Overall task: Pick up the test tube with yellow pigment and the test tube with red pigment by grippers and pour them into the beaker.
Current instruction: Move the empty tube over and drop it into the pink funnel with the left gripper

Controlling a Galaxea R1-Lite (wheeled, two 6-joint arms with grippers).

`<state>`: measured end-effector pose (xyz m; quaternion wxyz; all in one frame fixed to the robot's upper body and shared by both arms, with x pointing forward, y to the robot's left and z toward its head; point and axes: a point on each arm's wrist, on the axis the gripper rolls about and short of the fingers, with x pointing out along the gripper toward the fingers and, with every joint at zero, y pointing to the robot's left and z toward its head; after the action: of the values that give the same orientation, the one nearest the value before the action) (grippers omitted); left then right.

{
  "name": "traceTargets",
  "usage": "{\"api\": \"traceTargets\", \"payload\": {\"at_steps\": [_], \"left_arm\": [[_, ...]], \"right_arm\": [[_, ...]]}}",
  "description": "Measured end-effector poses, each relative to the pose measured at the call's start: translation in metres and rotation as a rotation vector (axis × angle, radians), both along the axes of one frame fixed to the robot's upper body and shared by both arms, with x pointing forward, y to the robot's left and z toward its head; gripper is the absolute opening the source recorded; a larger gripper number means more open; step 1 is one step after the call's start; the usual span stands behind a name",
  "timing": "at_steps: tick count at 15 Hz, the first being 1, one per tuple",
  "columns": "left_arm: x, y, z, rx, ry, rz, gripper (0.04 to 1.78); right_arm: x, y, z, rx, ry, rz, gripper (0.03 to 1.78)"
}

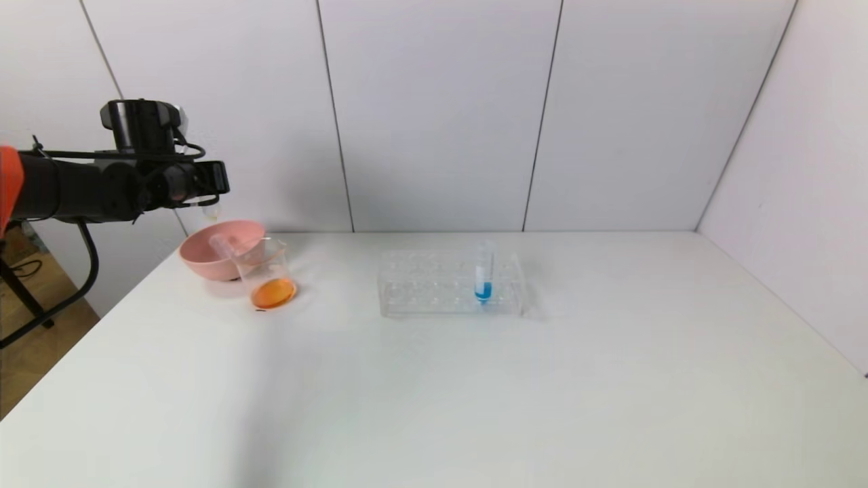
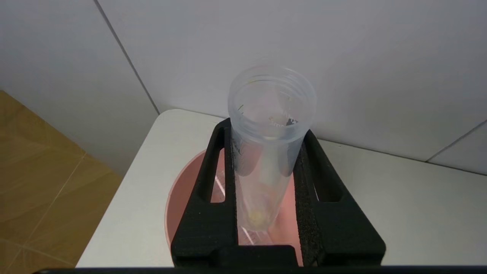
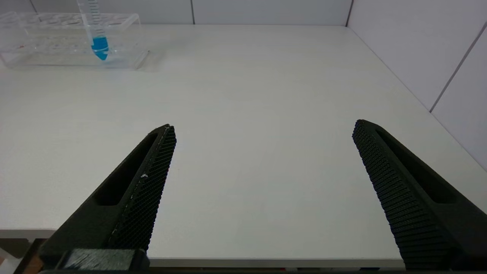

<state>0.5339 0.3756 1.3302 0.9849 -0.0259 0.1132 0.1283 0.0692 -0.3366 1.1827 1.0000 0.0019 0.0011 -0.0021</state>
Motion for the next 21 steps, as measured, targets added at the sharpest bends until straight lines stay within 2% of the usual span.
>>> {"api": "traceTargets", "payload": {"at_steps": [6, 11, 16, 21], "left_arm": [[0.014, 0.007, -0.031, -0.006, 0.061, 0.008, 0.44], [0.024, 0.007, -0.048, -0.008, 0.056, -0.008, 0.44], [0.026, 0.006, -0.060, -0.031, 0.085, -0.064, 0.44], [0.027, 0.006, -0.058, -0.035, 0.080, -0.065, 0.44]], "right_arm": [[0.000, 0.000, 0.000, 0.000, 0.000, 0.000, 1.70], [0.000, 0.000, 0.000, 0.000, 0.000, 0.000, 1.70], [0.000, 0.000, 0.000, 0.001, 0.000, 0.000, 1.70], [0.000, 0.000, 0.000, 0.001, 0.000, 0.000, 1.70]]}}
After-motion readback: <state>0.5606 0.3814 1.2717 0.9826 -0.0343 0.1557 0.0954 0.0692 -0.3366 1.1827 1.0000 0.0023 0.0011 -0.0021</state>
